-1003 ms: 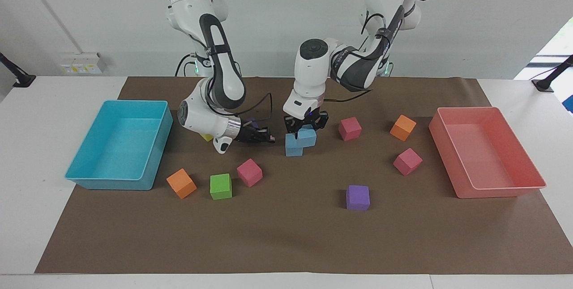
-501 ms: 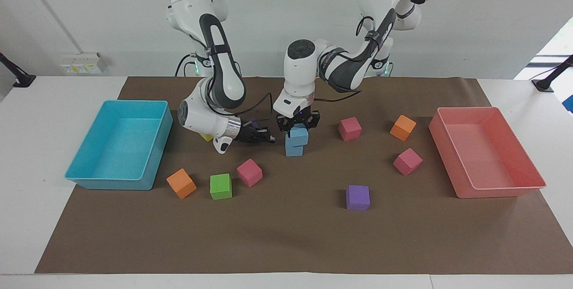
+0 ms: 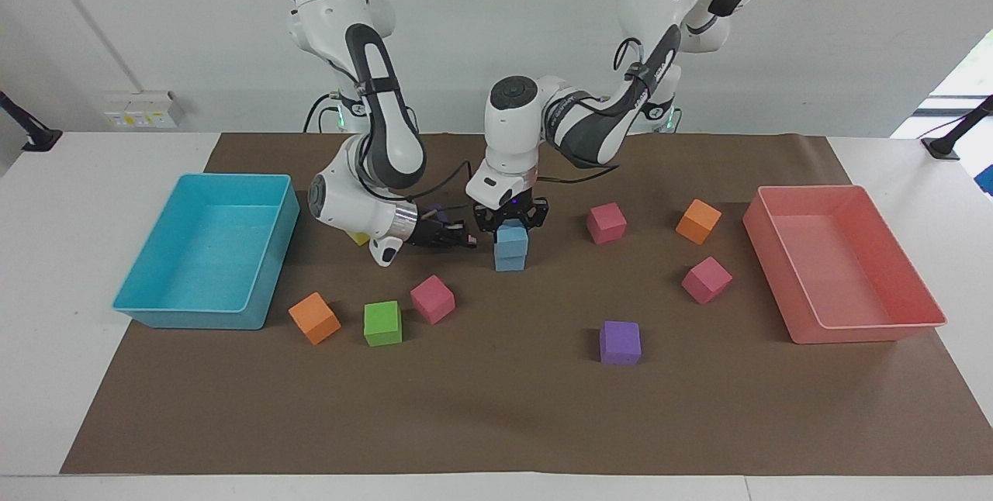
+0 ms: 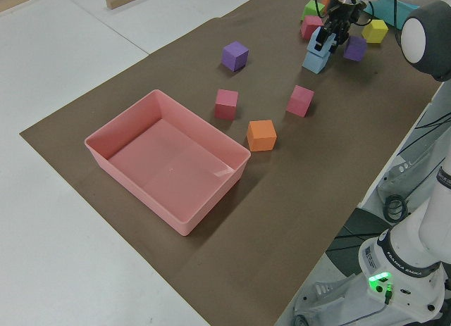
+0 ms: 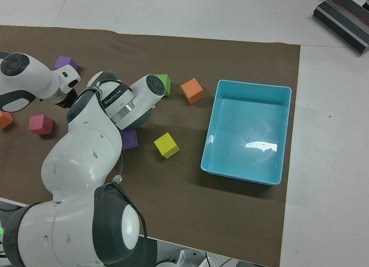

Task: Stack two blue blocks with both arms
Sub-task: 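Lower the held cube onto the center light-blue cube with the left gripper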

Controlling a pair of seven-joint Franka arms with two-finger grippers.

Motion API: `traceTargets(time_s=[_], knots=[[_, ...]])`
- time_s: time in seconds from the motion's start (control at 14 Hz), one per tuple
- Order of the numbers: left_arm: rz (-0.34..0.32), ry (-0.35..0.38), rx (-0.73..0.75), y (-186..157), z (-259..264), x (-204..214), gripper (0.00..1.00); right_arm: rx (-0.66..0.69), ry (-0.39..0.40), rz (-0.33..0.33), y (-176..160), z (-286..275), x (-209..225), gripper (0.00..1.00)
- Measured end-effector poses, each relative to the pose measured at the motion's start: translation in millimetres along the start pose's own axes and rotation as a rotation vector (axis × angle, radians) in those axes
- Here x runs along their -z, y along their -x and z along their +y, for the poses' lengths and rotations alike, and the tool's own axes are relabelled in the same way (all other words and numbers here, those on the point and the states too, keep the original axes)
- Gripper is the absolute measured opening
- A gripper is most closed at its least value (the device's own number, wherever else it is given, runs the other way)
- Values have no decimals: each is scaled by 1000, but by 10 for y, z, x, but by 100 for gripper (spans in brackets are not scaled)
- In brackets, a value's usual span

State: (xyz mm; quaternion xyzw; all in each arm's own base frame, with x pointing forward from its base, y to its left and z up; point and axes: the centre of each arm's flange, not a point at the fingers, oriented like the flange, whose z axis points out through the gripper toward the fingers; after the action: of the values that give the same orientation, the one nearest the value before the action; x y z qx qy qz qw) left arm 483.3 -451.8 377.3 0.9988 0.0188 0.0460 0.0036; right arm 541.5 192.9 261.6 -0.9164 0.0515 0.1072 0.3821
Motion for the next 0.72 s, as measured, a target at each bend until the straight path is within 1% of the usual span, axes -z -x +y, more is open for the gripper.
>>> traceTargets(time_s=[0.72], knots=[[-7,4,-9,45,42,-16,58,0,0,0,0,0,0,1]])
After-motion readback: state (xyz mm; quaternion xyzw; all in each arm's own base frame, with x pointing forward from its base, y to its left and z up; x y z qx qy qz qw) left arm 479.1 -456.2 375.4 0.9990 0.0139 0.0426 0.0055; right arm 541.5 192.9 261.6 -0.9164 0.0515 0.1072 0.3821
